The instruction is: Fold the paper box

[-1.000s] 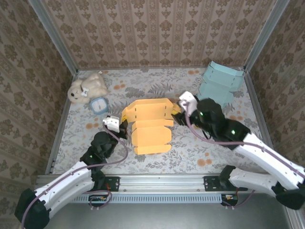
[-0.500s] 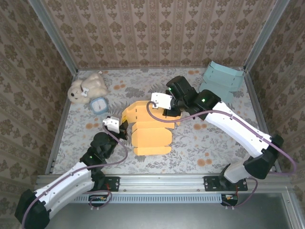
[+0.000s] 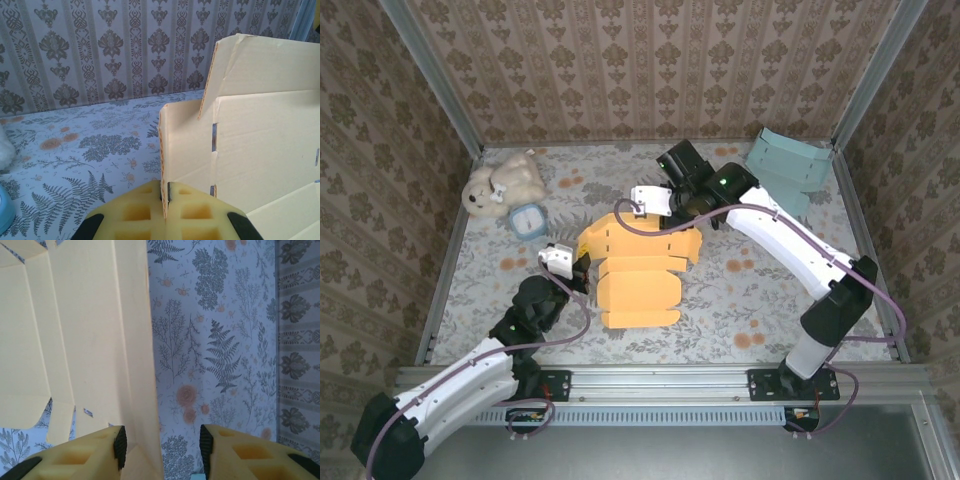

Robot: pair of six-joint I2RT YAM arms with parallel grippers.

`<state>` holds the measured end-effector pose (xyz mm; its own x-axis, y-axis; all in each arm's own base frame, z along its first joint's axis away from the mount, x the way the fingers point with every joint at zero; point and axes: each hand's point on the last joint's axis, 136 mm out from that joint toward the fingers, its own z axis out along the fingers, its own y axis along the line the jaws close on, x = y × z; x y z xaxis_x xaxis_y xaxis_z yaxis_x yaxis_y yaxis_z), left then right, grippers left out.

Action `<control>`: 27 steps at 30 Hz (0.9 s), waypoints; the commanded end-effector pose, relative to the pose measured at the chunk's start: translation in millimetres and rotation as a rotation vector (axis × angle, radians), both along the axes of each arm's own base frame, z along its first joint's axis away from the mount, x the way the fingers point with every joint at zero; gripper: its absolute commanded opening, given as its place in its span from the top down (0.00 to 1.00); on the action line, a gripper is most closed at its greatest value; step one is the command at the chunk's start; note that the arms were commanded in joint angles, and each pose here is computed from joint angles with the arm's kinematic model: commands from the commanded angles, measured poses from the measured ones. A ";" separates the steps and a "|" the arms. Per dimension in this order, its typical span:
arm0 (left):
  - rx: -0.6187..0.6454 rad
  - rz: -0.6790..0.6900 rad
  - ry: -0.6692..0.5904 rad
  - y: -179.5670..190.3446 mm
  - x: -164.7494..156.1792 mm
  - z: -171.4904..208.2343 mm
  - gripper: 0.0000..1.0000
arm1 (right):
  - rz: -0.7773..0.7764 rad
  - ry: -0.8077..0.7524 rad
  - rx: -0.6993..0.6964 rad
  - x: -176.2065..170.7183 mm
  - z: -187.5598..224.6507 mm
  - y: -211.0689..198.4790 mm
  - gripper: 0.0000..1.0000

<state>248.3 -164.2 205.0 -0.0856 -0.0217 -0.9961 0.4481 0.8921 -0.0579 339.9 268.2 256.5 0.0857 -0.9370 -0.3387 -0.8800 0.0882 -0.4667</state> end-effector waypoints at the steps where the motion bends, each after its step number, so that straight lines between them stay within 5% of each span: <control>1: -0.013 -0.004 -0.036 -0.8 0.9 13.2 1.00 | 0.047 0.069 -0.024 -7.4 -6.3 2.5 0.60; 18: -0.009 -0.014 -0.033 -3.2 1.2 12.2 1.00 | 0.058 0.164 -0.090 -8.8 -27.0 1.0 0.71; 27: -0.007 -0.014 -0.030 -3.2 1.2 11.1 1.00 | 0.053 0.189 -0.092 -7.7 -33.7 3.9 0.92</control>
<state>248.8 -165.6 201.4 -0.0952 -0.0125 -0.9954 0.4510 0.8909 -0.0544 335.8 271.6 223.1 0.0730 -0.9612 -0.2661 -0.9448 0.0188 -0.3271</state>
